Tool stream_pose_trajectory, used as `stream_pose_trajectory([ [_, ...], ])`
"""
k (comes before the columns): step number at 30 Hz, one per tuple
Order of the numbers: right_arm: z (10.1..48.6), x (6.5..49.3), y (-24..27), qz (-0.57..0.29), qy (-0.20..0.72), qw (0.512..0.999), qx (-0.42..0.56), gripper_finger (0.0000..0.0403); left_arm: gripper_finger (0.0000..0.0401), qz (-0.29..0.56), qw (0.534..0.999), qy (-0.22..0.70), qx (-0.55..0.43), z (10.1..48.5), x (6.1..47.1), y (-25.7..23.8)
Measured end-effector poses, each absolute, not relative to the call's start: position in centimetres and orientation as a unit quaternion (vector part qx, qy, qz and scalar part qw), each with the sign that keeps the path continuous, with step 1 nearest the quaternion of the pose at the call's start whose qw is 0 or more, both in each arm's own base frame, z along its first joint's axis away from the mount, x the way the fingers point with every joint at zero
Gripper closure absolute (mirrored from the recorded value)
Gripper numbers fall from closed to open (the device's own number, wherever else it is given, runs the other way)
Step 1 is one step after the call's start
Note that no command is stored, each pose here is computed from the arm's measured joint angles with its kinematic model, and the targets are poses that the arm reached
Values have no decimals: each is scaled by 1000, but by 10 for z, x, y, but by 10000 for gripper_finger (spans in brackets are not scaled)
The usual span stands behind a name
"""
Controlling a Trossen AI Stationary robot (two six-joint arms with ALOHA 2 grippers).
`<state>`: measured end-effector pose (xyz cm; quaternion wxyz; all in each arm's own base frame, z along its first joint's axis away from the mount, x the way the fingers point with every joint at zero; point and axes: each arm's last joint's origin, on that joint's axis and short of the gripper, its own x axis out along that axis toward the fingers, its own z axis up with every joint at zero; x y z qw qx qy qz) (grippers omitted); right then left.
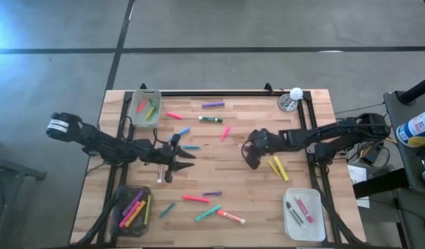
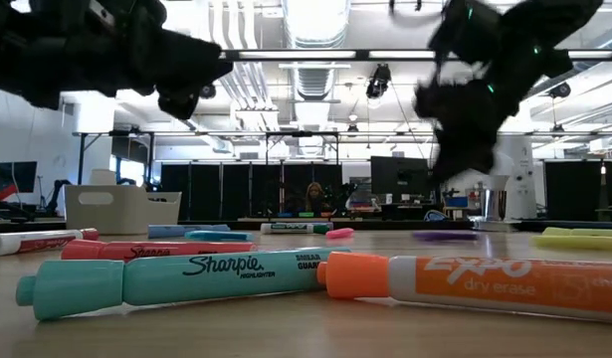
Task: Pick & Place Markers
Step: Put the right violet pen into the gray bin
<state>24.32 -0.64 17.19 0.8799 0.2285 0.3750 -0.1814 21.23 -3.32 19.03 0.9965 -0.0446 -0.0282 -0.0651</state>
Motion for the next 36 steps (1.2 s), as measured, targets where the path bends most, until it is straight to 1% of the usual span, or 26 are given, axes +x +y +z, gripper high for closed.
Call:
stream_pose_trajectory([
  [3, 183, 261, 8, -120, 255, 940, 194, 395, 281, -69, 996, -46, -45, 197, 217, -34],
  [5, 185, 267, 16, -93, 215, 956, 176, 395, 284, -70, 995, -47, -45, 198, 219, -34],
  [6, 185, 268, 18, -86, 210, 959, 168, 394, 285, -70, 995, -47, -46, 198, 220, -35],
  [8, 178, 268, 19, -94, 240, 954, 156, 394, 286, -71, 995, -46, -46, 198, 221, -35],
  [11, 166, 264, 16, -133, 313, 926, 164, 390, 286, -71, 996, -36, -46, 194, 221, -35],
  [13, 159, 257, 12, -176, 367, 899, 161, 381, 286, -71, 996, -29, -46, 192, 222, -35],
  [16, 152, 247, 8, -220, 416, 868, 155, 359, 286, -70, 996, -23, -45, 189, 223, -35],
  [23, 149, 244, -3, -245, 426, 855, 167, 291, 286, -70, 996, -19, -45, 188, 224, -35],
  [27, 144, 246, -13, -256, 435, 848, 161, 264, 286, -69, 996, -19, -45, 187, 224, -35],
  [32, 125, 252, -23, -223, 470, 833, 187, 253, 287, -68, 996, -18, -45, 187, 224, -35],
  [36, 113, 255, -27, -217, 485, 827, 187, 265, 287, -68, 997, -11, -44, 186, 224, -35],
])
